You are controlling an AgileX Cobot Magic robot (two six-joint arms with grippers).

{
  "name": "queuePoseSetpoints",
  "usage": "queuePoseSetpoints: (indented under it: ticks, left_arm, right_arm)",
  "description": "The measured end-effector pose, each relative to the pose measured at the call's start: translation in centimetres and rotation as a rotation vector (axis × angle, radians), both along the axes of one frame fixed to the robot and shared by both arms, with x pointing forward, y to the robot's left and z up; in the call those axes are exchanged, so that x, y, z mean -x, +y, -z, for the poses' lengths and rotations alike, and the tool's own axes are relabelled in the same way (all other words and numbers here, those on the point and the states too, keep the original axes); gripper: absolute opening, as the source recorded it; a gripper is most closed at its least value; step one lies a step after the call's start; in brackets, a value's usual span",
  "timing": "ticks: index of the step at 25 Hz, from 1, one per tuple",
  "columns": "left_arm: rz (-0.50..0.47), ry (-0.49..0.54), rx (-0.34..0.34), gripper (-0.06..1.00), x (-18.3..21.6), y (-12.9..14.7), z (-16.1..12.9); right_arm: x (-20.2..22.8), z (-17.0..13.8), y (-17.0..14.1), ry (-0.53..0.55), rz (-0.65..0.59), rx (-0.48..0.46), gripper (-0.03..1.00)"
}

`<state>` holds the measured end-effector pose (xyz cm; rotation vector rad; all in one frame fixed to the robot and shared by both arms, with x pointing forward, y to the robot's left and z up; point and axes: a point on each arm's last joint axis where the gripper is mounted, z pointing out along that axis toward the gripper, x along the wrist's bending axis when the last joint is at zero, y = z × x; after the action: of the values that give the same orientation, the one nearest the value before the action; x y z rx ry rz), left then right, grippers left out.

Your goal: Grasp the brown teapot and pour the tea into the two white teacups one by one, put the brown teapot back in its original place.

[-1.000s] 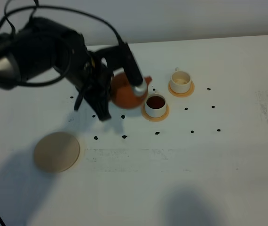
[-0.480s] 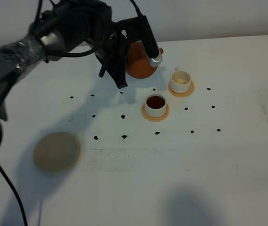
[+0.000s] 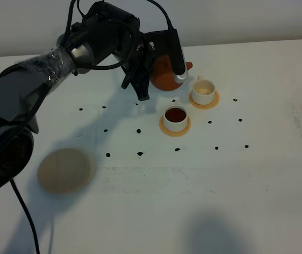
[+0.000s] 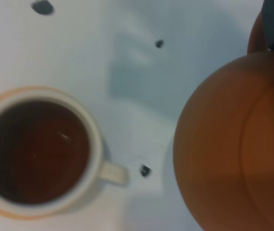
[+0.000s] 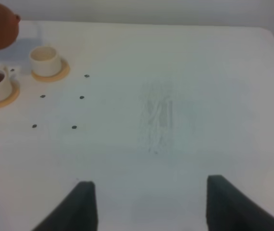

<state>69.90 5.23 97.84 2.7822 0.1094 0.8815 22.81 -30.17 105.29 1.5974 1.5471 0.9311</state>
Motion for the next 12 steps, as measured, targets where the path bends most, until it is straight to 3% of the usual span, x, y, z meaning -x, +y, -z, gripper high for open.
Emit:
queuePoseSetpoints:
  ticks: [12]
  left_arm:
    - [0.104, -0.131, -0.058, 0.12, -0.1, -1.8, 0.1]
  right_arm:
    - [0.0, 0.0, 0.0, 0.000, 0.000, 0.000, 0.48]
